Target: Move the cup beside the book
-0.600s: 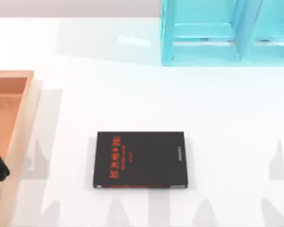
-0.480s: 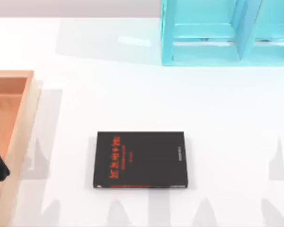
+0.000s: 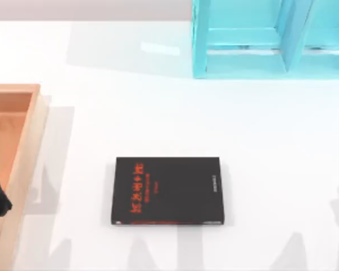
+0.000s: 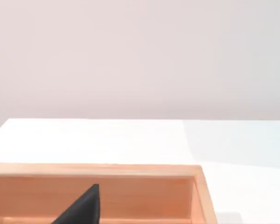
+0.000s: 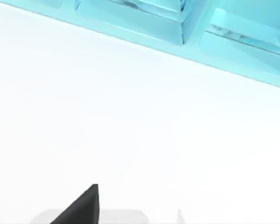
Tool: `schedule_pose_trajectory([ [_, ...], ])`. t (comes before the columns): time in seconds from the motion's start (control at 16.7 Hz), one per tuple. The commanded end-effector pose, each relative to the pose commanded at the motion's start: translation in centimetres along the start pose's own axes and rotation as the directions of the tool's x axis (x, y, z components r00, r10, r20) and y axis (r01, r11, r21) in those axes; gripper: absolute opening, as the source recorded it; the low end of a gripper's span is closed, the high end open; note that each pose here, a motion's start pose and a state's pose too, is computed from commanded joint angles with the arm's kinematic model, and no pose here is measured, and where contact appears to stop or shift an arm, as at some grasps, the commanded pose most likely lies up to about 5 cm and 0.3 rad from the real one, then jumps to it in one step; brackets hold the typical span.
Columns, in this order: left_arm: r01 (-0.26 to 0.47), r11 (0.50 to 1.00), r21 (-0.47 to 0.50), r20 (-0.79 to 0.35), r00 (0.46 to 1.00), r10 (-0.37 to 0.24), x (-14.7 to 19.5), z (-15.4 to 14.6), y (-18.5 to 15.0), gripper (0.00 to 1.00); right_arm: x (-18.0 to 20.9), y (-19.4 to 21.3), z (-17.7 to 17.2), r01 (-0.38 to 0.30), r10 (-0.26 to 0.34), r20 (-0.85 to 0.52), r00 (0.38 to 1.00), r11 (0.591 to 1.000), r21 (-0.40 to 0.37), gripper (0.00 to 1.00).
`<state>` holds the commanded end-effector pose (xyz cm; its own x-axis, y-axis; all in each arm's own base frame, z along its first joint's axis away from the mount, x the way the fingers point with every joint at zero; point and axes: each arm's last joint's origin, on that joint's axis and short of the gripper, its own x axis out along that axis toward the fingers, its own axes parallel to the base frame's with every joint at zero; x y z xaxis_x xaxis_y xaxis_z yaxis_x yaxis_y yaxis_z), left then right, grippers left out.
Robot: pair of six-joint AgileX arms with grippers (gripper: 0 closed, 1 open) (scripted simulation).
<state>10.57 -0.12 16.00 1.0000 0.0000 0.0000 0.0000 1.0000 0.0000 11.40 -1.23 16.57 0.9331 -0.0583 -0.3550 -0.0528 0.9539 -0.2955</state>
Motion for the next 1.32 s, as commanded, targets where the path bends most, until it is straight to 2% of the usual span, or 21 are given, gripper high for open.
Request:
schedule_pose_trajectory([
  [0.12, 0.0, 1.0, 0.0, 0.0, 1.0, 0.0, 0.0, 0.0, 0.0, 1.0, 0.6, -0.4, -0.5, -0.065, 0.036, -0.195, 0.98, 0.988, -0.141, 1.0],
  [0.3, 0.0, 1.0, 0.0, 0.0, 1.0, 0.0, 0.0, 0.0, 0.0, 1.0, 1.4, -1.1, -0.9, -0.248, 0.098, -0.441, 0.892, 0.922, -0.297, 1.0],
  [0.6, 0.0, 1.0, 0.0, 0.0, 1.0, 0.0, 0.0, 0.0, 0.0, 1.0, 1.6, -3.0, -0.2, -0.49, 0.158, -0.651, 0.742, 0.791, -0.367, 1.0],
  [0.66, 0.0, 1.0, 0.0, 0.0, 1.0, 0.0, 0.0, 0.0, 0.0, 1.0, 1.5, -3.4, -0.1, -0.546, 0.173, -0.687, 0.706, 0.75, -0.373, 1.0],
  [0.78, 0.0, 1.0, 0.0, 0.0, 1.0, 0.0, 0.0, 0.0, 0.0, 1.0, 1.7, -4.3, 0.2, -0.677, 0.215, -0.76, 0.614, 0.638, -0.367, 1.0],
  [0.96, 0.0, 1.0, 0.0, 0.0, 1.0, 0.0, 0.0, 0.0, 0.0, 1.0, 1.7, -6.0, 1.1, -0.831, 0.268, -0.825, 0.498, 0.418, -0.366, 1.0],
  [1.08, 0.0, 1.0, 0.0, 0.0, 1.0, 0.0, 0.0, 0.0, 0.0, 1.0, 1.5, -7.2, 1.9, -0.891, 0.3, -0.85, 0.432, 0.287, -0.352, 1.0],
  [1.14, 0.0, 1.0, 0.0, 0.0, 1.0, 0.0, 0.0, 0.0, 0.0, 1.0, 1.4, -7.9, 2.3, -0.908, 0.31, -0.859, 0.408, 0.234, -0.347, 1.0],
  [1.32, 0.0, 1.0, 0.0, 0.0, 1.0, 0.0, 0.0, 0.0, 0.0, 1.0, 0.9, -9.4, 3.8, -0.929, 0.31, -0.876, 0.37, 0.117, -0.351, 1.0],
])
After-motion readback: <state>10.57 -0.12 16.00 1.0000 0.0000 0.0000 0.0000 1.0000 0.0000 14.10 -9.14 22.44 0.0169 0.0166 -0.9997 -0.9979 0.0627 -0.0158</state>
